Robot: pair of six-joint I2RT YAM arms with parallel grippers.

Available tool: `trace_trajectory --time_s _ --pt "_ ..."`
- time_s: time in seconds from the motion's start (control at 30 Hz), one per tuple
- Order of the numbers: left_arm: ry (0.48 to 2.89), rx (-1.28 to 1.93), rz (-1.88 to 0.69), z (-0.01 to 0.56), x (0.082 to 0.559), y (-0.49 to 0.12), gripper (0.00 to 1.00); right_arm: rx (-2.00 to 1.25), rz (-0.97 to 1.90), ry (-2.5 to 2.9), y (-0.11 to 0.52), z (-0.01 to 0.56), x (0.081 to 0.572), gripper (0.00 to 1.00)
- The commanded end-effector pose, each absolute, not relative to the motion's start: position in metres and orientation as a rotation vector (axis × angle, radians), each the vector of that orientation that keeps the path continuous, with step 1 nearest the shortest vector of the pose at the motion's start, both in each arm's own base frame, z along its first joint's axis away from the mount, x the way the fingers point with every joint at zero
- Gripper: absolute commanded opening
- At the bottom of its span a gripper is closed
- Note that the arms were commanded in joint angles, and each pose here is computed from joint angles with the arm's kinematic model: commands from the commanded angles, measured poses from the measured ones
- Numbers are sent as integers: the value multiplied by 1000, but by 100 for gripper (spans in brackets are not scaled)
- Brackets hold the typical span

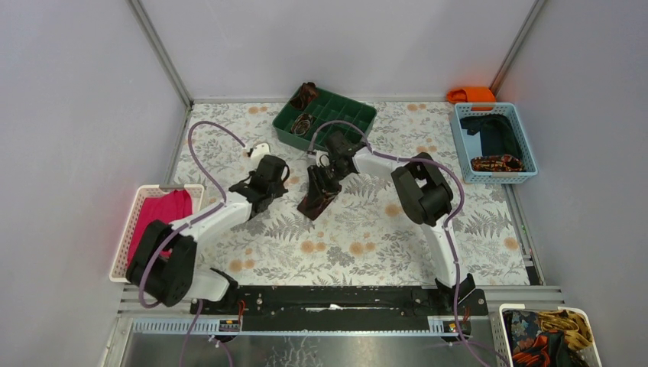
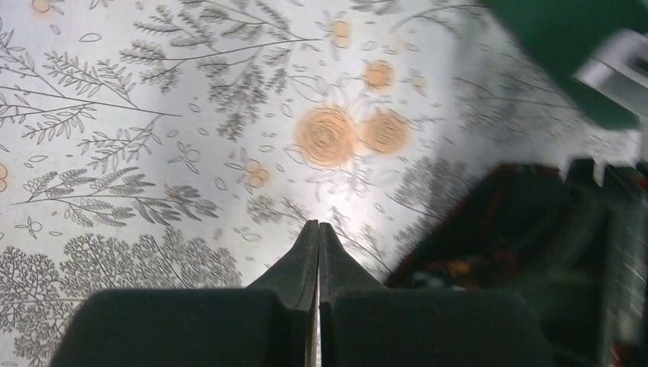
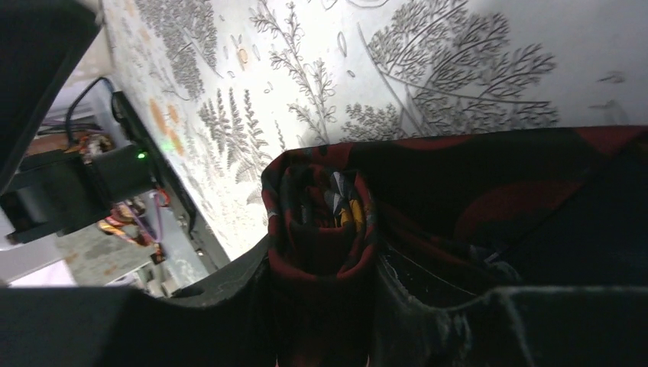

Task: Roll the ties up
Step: Roll the tie at the center of the board.

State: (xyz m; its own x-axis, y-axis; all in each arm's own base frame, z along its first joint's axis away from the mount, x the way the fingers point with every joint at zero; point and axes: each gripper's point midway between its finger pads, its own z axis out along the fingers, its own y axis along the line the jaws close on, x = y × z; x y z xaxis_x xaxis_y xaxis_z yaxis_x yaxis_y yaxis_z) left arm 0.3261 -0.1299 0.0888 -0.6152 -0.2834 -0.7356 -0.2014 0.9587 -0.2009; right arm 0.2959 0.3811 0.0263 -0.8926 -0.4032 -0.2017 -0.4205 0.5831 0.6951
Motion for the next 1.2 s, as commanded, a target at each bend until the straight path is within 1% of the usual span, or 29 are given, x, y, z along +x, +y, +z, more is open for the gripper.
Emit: trace_trajectory --time_s 0.0,0.07,0.13,0.23,0.37,0.6,0.7,0.87,0.97,1.17 --pt "2266 -405 -222 78 350 -132 0 -589 1273 2897 378 -5 270 34" --pt "2284 -404 -244 67 352 -136 0 -565 1334 2890 381 -5 265 37" --pt "2312 -396 -268 57 353 -142 0 -542 1371 2877 383 -4 264 43" --pt "2330 -379 -300 48 354 -149 0 -530 1333 2864 382 -3 268 54" --pt "2356 -356 -333 41 352 -155 0 -531 1268 2843 381 4 276 65" --pt "2352 -335 -352 38 356 -160 0 -529 990 2830 368 10 303 65" --pt "2364 -331 -362 32 356 -163 0 -524 916 2816 363 16 311 66" --pt "2376 -330 -373 27 356 -165 0 -526 856 2778 359 27 320 73" --pt "2373 -324 -373 28 357 -166 0 -553 886 2767 363 33 320 73" --pt "2374 -312 -379 30 357 -167 0 -540 857 2800 355 36 324 74"
